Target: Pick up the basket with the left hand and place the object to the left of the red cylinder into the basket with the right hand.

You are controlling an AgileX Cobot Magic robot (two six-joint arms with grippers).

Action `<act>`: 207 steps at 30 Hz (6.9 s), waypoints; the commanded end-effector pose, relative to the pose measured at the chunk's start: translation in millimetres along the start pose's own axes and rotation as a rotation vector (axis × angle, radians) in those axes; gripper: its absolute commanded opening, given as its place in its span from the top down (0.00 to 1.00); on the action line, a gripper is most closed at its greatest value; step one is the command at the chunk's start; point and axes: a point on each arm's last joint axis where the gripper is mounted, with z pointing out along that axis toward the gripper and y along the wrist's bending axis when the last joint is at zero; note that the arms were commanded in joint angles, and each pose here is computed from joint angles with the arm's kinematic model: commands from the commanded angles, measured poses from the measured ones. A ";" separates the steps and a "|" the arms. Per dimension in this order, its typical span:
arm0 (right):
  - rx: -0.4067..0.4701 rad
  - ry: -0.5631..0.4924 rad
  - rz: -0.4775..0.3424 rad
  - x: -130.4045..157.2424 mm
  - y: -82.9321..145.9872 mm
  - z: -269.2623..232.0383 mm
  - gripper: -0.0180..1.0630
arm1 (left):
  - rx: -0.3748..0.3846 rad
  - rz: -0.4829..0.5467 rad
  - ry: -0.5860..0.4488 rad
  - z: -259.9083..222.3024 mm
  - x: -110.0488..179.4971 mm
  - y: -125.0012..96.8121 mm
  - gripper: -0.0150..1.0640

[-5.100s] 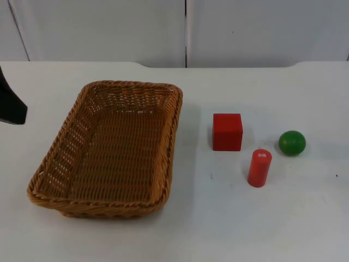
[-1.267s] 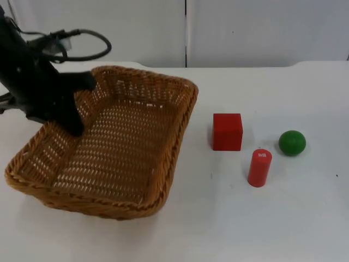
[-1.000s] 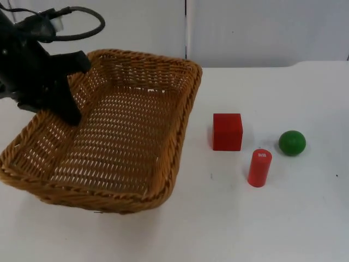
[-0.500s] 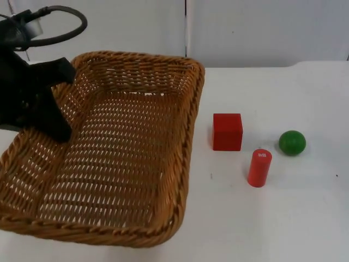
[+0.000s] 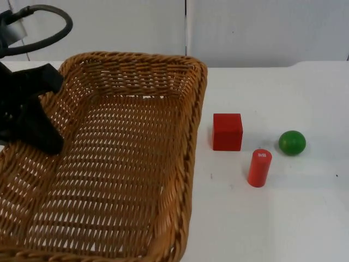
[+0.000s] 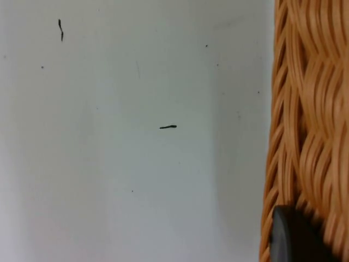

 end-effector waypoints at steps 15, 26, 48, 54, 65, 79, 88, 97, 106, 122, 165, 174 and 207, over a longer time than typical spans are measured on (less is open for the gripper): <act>-0.005 0.009 0.010 0.1 -0.1 -1.0 0.01 | 0.005 -0.042 -0.008 -18.6 1.9 25.7 0.99; -0.015 0.008 0.016 0.1 0.8 -1.1 0.01 | -0.015 -0.022 -0.003 -18.6 2.3 27.6 0.99; -0.150 0.050 -0.017 -42.7 12.1 34.2 0.01 | -0.018 -0.027 -0.011 -18.6 1.6 27.8 0.99; -0.181 0.155 -0.009 -73.1 14.5 76.5 0.01 | -0.018 -0.027 -0.011 -18.6 1.6 27.8 0.99; -0.310 0.251 -0.311 -106.2 89.1 156.1 0.01 | -0.018 -0.027 -0.011 -18.6 1.6 27.8 0.99; -0.414 0.276 -0.549 -121.6 142.9 225.9 0.01 | -0.018 -0.027 -0.011 -18.6 1.6 27.8 0.99; -0.479 0.264 -0.690 -107.8 156.1 268.5 0.01 | -0.017 -0.028 -0.012 -18.6 1.5 27.7 0.99; -0.567 0.184 -0.826 -89.7 179.9 301.9 0.01 | -0.014 -0.031 -0.014 -18.6 1.3 27.5 0.99; -0.618 0.198 -0.917 -70.5 208.8 328.2 0.01 | -0.008 -0.037 -0.018 -18.6 1.0 26.9 0.99; -0.588 0.185 -1.057 -53.3 210.8 362.6 0.04 | -0.005 -0.039 -0.019 -18.6 0.8 26.7 0.99; -0.616 0.216 -1.048 -81.0 202.6 315.8 0.99 | -0.009 -0.033 -0.030 -18.6 -0.2 27.0 0.99; -0.583 0.159 -0.971 -120.0 189.6 252.0 0.99 | -0.014 -0.036 -0.047 -18.7 -1.7 27.6 0.99; -0.418 0.202 -0.686 -156.8 145.7 128.8 0.99 | -0.013 -0.037 -0.047 -18.7 -1.7 27.4 0.99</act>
